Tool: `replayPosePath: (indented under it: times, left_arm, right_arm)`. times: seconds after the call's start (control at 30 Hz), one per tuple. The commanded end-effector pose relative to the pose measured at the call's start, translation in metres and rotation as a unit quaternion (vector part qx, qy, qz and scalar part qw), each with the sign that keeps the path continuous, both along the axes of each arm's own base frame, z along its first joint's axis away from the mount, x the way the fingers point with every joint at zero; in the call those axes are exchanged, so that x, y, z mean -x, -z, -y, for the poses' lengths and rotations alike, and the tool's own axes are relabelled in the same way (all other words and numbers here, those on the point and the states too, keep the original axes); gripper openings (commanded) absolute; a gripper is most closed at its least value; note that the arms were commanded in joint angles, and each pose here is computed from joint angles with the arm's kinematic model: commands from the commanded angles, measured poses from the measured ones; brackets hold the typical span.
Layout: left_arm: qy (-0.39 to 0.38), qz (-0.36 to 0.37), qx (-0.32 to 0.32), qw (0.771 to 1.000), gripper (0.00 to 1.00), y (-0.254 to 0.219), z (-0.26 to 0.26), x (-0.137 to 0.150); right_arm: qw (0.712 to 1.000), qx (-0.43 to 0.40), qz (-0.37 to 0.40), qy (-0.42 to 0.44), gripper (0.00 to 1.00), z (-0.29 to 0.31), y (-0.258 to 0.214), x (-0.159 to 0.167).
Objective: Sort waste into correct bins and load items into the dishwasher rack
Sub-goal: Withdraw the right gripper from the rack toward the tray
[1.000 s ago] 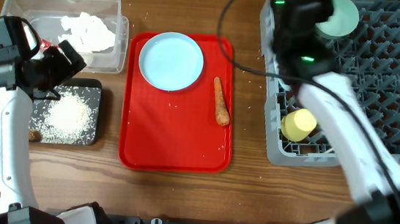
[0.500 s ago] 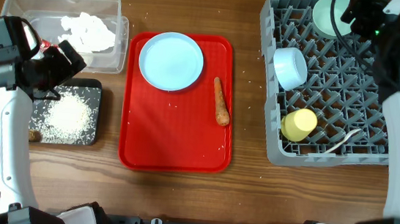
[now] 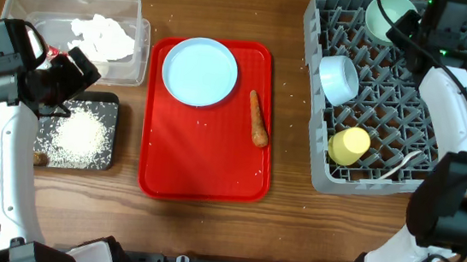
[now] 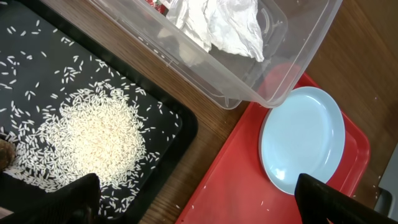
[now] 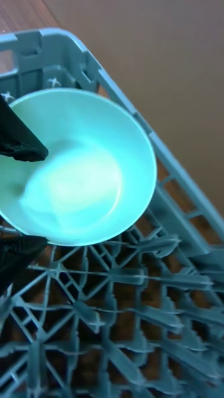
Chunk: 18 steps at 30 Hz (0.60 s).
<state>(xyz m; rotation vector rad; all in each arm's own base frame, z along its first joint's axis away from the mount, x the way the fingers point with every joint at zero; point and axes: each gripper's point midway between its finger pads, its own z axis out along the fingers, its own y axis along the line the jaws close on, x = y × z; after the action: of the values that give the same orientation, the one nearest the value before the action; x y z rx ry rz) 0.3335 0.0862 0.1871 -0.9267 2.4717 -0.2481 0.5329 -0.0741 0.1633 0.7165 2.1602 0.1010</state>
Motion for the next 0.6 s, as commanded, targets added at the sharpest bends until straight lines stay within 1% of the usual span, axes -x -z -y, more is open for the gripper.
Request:
replayPosePath:
  times: [0.0, 0.33, 0.53, 0.57]
  left_arm:
    - [0.003, 0.009, -0.007, 1.0, 1.0, -0.006, -0.003, -0.002]
    - [0.003, 0.009, -0.007, 1.0, 1.0, -0.006, -0.003, -0.002]
    - [0.003, 0.009, -0.007, 1.0, 1.0, -0.006, -0.003, -0.002]
    - [0.003, 0.009, -0.007, 1.0, 1.0, -0.006, -0.003, -0.002]
  right_arm:
    - [0.999, -0.024, -0.023, 0.027, 0.4, 0.005, 0.03, -0.002]
    - [0.998, -0.02, -0.039, 0.033, 0.39, 0.008, 0.049, -0.003]
    - [0.998, -0.021, -0.042, 0.033, 0.39, 0.008, 0.051, -0.003]
    - [0.998, -0.02, -0.04, 0.033, 0.35, 0.008, 0.051, -0.004]
